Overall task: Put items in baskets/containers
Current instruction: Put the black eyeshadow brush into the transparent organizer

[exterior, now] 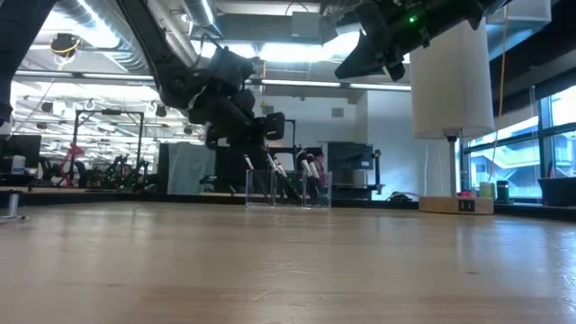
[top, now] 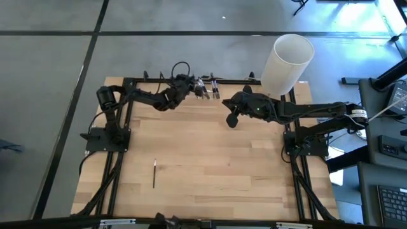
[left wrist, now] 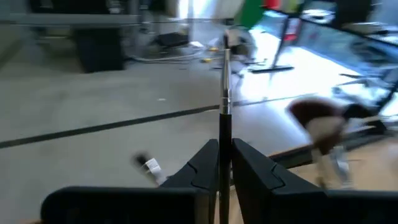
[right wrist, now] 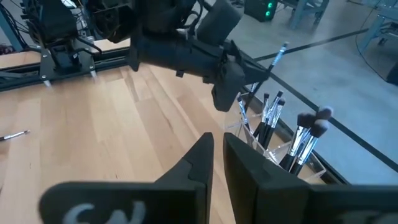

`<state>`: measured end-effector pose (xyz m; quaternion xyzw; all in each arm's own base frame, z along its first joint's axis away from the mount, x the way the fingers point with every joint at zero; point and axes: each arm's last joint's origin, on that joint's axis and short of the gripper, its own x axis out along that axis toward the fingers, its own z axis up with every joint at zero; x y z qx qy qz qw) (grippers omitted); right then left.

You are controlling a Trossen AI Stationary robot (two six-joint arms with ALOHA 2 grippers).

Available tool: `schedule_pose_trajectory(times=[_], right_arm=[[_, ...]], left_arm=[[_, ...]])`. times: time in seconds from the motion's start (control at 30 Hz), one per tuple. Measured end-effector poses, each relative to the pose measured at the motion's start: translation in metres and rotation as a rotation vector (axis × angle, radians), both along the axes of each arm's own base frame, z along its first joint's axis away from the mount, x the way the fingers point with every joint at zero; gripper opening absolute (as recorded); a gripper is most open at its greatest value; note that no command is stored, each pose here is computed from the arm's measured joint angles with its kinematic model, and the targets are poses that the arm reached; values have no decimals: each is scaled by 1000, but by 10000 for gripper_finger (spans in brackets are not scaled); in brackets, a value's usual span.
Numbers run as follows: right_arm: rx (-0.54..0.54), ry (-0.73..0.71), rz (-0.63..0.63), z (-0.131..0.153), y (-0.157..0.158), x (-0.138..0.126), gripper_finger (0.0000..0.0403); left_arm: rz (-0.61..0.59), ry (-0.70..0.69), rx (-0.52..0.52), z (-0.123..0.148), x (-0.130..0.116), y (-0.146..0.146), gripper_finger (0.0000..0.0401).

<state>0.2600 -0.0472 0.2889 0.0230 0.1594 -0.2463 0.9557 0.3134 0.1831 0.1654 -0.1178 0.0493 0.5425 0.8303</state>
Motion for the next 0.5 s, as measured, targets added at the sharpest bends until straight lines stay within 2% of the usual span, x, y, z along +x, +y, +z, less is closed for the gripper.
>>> schedule_pose_trajectory(times=[0.2,0.4,0.5], right_arm=[[-6,9,2,-1,0,0,37],[-6,9,3,-1,0,0,37],[-6,10,3,-1,0,0,37]], left_arm=[[122,65,-11,-6,-1,-8,74],[109,58,-13,6,-4,-11,121],[18,112,-3,24,-9,-15,143]])
